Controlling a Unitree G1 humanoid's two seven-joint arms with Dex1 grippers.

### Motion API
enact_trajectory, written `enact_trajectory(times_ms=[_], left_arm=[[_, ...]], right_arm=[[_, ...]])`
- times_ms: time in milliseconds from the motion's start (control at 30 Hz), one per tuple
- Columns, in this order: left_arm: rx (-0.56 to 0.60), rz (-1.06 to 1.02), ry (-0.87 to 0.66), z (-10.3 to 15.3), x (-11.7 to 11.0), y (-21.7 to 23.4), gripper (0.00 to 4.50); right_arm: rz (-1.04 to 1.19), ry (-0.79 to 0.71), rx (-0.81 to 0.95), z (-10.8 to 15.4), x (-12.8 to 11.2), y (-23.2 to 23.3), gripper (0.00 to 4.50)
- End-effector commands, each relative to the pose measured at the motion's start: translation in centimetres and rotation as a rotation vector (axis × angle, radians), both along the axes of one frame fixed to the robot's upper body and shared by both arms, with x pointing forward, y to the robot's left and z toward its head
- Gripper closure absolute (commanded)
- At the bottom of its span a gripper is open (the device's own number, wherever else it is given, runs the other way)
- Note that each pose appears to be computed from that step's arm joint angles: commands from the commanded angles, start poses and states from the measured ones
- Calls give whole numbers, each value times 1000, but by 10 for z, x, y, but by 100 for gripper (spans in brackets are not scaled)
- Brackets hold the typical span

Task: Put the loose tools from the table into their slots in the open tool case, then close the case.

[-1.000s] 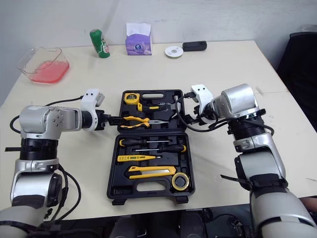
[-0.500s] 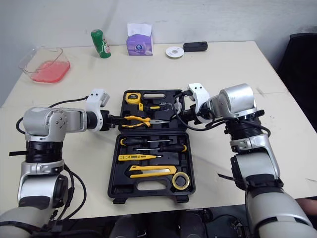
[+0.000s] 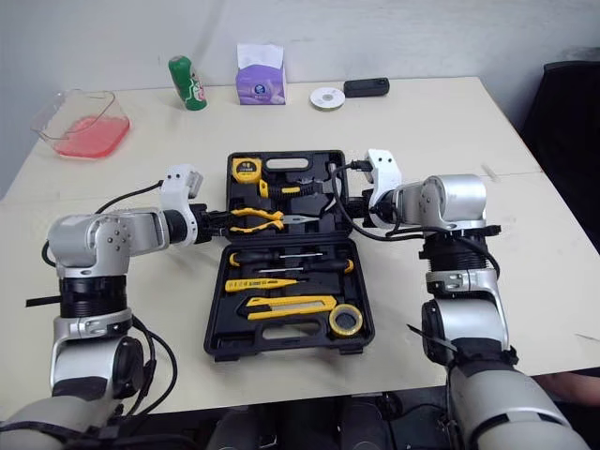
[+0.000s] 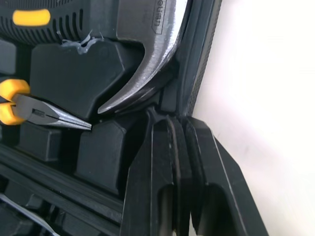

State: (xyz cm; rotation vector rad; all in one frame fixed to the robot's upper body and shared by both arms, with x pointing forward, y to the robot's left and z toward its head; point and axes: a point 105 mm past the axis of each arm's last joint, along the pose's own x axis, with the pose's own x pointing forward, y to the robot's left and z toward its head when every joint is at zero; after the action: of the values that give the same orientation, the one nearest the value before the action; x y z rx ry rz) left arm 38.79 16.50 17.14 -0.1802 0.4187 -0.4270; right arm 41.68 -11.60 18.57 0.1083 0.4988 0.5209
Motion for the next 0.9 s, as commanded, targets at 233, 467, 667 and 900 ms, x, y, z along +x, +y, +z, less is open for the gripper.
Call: enact_trajectory(times_ms=[233,467,667,900], left_arm=[[81,116,-536,51,4,42,448],[251,168,-724,40,-10,67,450],[507,212,-974,48,-30,82,450],[689,48,-1013,18,-49,73,450]], right_arm=[[-1,-563,-121,40,11,-26,450],[73,-846,-335,17,-1,-36,450],[185,-1072,-579,-3,-21,-36,450],[293,-1168,-803,-35,-36,-47,450]])
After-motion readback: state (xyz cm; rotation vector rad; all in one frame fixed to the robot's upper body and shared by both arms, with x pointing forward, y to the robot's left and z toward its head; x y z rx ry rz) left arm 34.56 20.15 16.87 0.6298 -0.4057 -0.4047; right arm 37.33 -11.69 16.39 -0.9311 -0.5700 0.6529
